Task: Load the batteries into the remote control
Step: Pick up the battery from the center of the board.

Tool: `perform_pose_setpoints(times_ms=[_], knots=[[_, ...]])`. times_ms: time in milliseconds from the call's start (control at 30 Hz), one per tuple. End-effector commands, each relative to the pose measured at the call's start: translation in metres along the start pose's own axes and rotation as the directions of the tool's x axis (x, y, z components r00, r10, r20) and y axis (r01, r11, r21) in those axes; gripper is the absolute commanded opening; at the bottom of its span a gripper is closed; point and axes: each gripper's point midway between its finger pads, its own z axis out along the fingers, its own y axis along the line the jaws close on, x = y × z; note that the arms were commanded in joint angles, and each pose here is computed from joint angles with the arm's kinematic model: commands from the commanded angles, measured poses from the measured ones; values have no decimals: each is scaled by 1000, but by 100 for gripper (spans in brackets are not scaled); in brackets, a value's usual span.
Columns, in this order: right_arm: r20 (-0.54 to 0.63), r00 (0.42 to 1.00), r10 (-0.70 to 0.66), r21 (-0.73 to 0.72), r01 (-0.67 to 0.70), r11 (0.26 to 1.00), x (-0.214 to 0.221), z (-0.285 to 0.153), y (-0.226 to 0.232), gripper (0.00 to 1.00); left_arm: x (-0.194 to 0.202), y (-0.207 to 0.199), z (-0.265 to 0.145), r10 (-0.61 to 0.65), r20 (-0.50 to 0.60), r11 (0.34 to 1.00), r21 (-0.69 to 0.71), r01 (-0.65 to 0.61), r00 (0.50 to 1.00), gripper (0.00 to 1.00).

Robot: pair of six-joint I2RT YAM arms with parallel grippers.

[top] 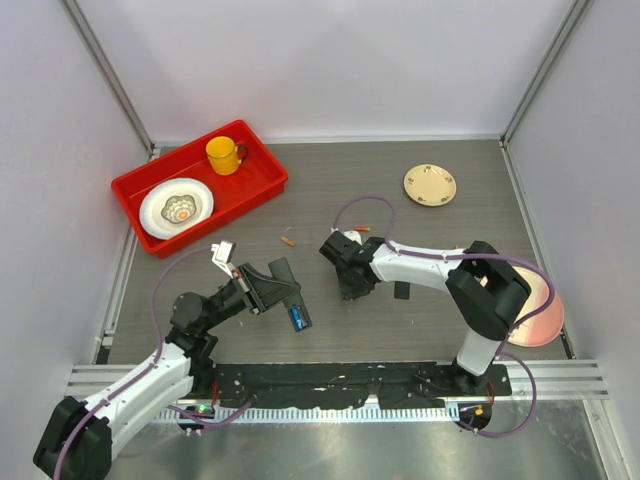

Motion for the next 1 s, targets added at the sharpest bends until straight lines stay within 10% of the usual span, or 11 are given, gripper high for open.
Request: perform_pose_setpoints(times_ms=[0,200,733,967], knots=[[-59,998,-31,18,32,999,13,0,-6,21,-4,-9,1,36,18,999,33,-36,999,0],[-20,1000,-7,15,7,1000,7,-10,-9,1,-7,-8,3,33,29,999,28,-34,999,0],[243,970,-3,-267,69,961,-24,-214,1,1,-26,14,50,37,78,999,-29,-34,996,0],[130,976,-177,-452,217,865,15,-241,27,1,-27,23,69,7,67,1000,-25,-5,998,0]])
